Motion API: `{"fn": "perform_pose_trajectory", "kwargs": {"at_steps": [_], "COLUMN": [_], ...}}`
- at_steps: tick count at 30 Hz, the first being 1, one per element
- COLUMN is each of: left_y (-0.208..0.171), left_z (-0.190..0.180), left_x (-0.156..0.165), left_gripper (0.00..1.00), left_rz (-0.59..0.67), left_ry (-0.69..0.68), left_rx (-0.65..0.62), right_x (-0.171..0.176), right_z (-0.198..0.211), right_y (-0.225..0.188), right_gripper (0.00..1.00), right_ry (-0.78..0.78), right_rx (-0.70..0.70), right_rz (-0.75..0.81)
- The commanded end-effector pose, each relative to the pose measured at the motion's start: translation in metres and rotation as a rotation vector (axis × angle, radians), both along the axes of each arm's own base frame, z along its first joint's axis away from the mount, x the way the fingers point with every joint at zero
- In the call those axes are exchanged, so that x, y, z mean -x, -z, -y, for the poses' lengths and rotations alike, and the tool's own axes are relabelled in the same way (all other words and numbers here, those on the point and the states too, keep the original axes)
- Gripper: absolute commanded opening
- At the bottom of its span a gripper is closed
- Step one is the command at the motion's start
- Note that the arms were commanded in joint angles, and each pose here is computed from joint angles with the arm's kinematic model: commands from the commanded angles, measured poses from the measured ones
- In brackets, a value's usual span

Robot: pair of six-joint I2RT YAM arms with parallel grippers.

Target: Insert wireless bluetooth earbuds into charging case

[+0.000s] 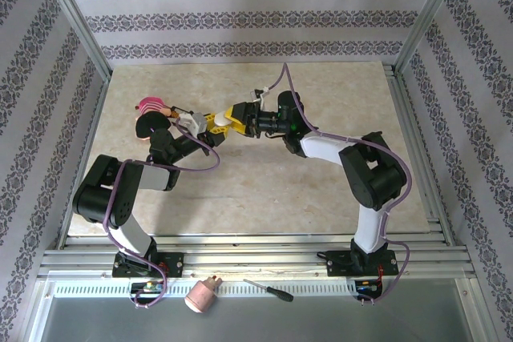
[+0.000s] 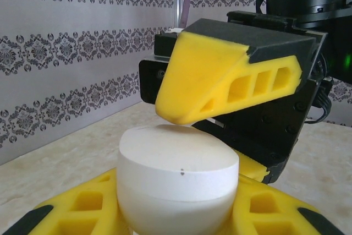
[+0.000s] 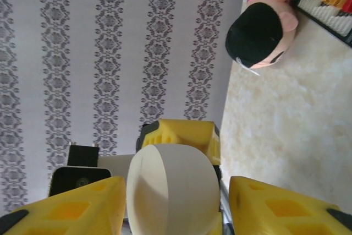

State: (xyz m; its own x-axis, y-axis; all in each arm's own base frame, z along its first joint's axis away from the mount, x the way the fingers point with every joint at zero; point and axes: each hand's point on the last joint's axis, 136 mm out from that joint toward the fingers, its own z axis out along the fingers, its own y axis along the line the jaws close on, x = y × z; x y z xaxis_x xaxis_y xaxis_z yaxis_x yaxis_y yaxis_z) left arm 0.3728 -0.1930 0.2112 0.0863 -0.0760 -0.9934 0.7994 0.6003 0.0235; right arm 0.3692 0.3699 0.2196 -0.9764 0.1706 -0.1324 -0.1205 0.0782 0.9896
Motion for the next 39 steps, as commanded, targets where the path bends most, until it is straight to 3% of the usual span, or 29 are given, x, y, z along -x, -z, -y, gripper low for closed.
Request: {"fn": "perform_pose_trajectory", "kwargs": {"at_steps": [1, 8, 11, 14, 23, 39], "left_y": [-0.031, -0.026, -0.025, -0.023, -0.013, 0.055], "left_z": [0.009, 0.009, 0.008, 0.008, 0.005, 0.008], "left_x": [0.008, 0.006, 0.005, 0.004, 0.009, 0.028], "left_gripper": [0.21, 0.21, 0.29, 0.36, 0.75, 0.96], "left_rz": [0.095, 0.091, 0.091, 0.089, 0.083, -0.083], "left_ry": [0.044, 0.036, 0.032, 0.028, 0.008, 0.068], "left_rx": [0.033, 0.026, 0.022, 0.019, -0.007, -0.357], "right_x": [0.006, 0.002, 0.0, -0.004, -0.028, -0.049], "right_z": [-0.008, -0.005, -0.002, 0.002, 0.025, 0.091], "right_y": [-0.019, -0.021, -0.021, -0.018, 0.019, 0.137], "right_gripper": [0.47, 0.29, 0.21, 0.2, 0.19, 0.18], "right_ry": [-0.042, -0.032, -0.023, -0.009, 0.111, 0.286], "right_rx": [-0.072, -0.081, -0.077, -0.067, 0.089, 0.487], "right_rz": [0.037, 0.031, 0.037, 0.039, 0.065, -0.013]}}
